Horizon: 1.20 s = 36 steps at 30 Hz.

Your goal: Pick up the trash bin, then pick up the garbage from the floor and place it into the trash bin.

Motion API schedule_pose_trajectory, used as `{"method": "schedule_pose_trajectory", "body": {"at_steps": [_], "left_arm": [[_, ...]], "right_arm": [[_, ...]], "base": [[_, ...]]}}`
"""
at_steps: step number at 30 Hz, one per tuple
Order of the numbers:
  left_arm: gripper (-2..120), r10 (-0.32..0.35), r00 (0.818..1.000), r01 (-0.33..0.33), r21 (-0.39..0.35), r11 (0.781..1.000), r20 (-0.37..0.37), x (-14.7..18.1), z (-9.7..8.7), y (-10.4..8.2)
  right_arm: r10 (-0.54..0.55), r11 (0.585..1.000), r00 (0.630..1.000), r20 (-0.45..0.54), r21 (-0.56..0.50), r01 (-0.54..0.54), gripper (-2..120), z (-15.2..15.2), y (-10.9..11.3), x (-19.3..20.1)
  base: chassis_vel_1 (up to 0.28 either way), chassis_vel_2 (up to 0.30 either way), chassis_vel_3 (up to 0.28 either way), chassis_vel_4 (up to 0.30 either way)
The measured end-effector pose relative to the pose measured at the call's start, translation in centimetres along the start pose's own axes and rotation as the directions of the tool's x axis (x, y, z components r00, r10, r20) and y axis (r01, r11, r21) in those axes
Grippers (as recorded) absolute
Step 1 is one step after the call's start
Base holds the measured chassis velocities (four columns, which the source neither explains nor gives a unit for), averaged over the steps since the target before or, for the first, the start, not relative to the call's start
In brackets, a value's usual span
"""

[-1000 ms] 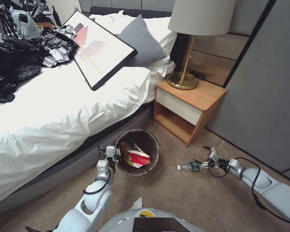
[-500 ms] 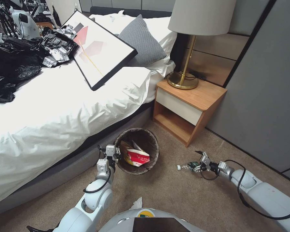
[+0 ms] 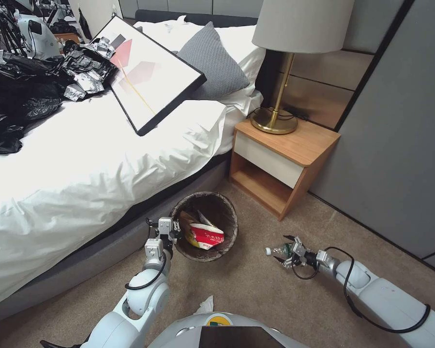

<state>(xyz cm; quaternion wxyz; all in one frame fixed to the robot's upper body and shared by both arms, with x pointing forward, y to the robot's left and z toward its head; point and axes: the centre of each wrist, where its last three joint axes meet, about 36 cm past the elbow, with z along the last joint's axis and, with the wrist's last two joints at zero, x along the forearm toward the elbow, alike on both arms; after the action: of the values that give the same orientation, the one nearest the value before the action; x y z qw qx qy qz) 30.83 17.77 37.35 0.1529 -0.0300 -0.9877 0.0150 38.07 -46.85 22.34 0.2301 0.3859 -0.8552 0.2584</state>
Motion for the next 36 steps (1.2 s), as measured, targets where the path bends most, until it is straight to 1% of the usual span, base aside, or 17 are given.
{"method": "schedule_pose_trajectory", "body": {"at_steps": [6, 12, 22, 29, 36], "left_arm": [[2, 0.0, 1.0, 0.0, 0.002, 1.0, 0.004, -0.1, -0.1, 0.0], [2, 0.0, 1.0, 0.0, 0.002, 1.0, 0.006, -0.2, -0.2, 0.0], [2, 0.002, 1.0, -0.002, 0.005, 1.0, 0.009, -0.4, -0.1, -0.2], [2, 0.003, 1.0, -0.003, 0.007, 1.0, 0.01, -0.4, -0.1, -0.2], [2, 0.004, 1.0, -0.004, 0.008, 1.0, 0.015, -0.5, -0.2, -0.2]], "right_arm": [[-0.003, 1.0, 1.0, -0.025, -0.003, 0.003, 100, 1.1, 0.4, -0.4], [-0.002, 1.0, 0.999, -0.033, -0.007, 0.002, 100, 1.4, 0.5, -0.5], [0.029, 0.999, 0.997, -0.077, -0.013, -0.03, 100, 2.9, 0.3, -0.4], [0.051, 0.999, 0.994, -0.095, -0.012, -0.052, 100, 3.5, -0.1, -0.4], [0.072, 0.997, 0.992, -0.1, -0.016, -0.074, 100, 3.7, 0.2, -0.7]], "base": [[0.0, 0.0, 0.0, 0.0], [0.0, 0.0, 0.0, 0.0], [0.0, 0.0, 0.0, 0.0], [0.0, 0.0, 0.0, 0.0], [0.0, 0.0, 0.0, 0.0]]}}
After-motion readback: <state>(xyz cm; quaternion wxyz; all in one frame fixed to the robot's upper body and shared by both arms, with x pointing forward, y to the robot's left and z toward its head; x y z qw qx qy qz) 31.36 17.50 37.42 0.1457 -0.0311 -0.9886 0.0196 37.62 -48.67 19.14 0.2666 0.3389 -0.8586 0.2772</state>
